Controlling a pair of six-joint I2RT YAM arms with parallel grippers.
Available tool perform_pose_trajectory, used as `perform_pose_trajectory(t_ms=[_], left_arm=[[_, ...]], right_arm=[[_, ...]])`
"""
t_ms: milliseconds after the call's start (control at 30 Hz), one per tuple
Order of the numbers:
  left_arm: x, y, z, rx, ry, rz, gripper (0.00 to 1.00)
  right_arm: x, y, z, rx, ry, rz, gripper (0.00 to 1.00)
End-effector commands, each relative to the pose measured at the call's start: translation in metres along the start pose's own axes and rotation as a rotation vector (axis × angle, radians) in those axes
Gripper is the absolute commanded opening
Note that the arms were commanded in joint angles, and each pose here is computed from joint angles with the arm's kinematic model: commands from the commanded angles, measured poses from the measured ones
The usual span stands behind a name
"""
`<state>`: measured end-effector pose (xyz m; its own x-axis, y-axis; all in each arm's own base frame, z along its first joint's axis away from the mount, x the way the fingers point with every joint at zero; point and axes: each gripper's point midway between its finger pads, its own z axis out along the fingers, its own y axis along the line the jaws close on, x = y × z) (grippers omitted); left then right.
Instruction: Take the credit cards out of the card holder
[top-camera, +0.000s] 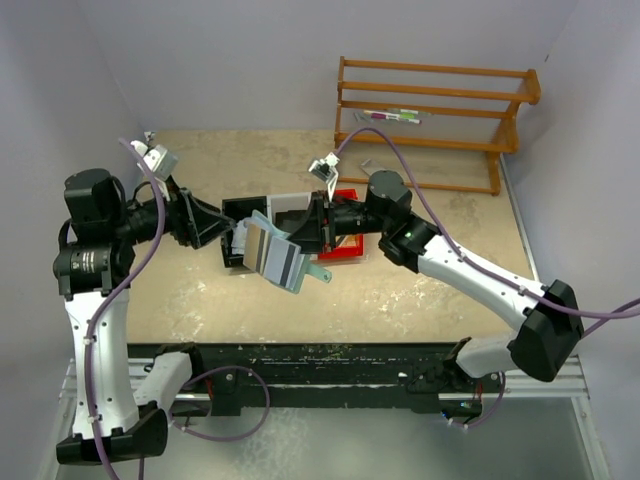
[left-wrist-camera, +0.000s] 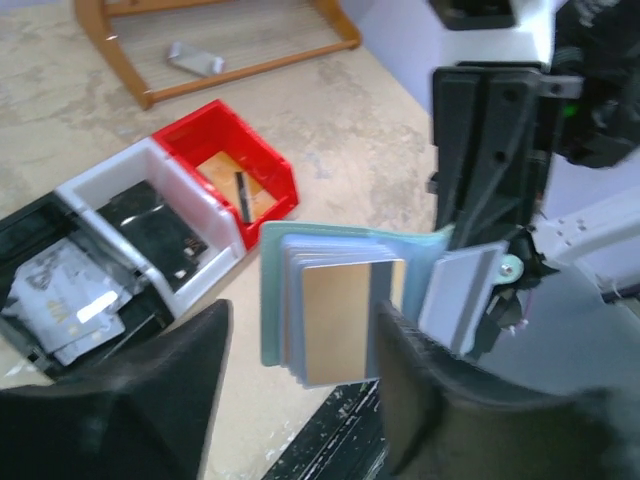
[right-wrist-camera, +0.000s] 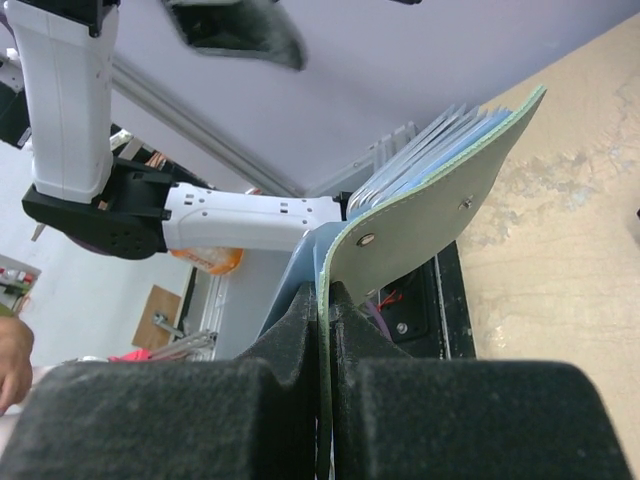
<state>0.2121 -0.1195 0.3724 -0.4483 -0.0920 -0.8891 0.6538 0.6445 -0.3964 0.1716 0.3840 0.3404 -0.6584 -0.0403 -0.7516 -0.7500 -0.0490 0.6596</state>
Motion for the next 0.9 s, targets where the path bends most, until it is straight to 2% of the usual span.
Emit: perform_pose_trajectory(t_ms=[0, 100, 167, 267, 467, 767, 833, 867], left_arm=[[-0.016, -0.049, -0.010, 0.219, -0.050, 0.094, 0.71], [-0.005, -0.062, -0.013, 0.319, -0.024, 0.091, 0.94], [0.004, -0.063, -0.014, 0.348, -0.008, 0.084, 0.99], [0.013, -0.065, -0.013, 0.385, 0.003, 0.044, 0.99], [0.007, -0.059, -0.010, 0.350, -0.017, 0.055, 0.99], [0.016, -0.060, -0.006, 0.455, 0.031, -0.107, 0.99], [0.018, -0.069, -0.011, 0.507, 0.055, -0.193, 0.99], [0.019, -0.071, -0.012, 0.525, 0.048, -0.171, 0.99]], right_arm=[[-0.027, 0.043, -0.008, -0.098, -0.074, -0.138, 0.00], [-0.028, 0.053, -0.010, -0.145, -0.081, -0.165, 0.00], [-0.028, 0.060, -0.011, -0.185, -0.083, -0.185, 0.00], [-0.030, 0.074, -0.014, -0.255, -0.080, -0.210, 0.00], [-0.030, 0.095, -0.021, -0.345, -0.070, -0.249, 0.00], [-0.031, 0.110, -0.026, -0.409, -0.067, -0.271, 0.00], [-0.034, 0.112, -0.025, -0.419, -0.073, -0.277, 0.00], [-0.035, 0.113, -0.025, -0.423, -0.073, -0.275, 0.00]])
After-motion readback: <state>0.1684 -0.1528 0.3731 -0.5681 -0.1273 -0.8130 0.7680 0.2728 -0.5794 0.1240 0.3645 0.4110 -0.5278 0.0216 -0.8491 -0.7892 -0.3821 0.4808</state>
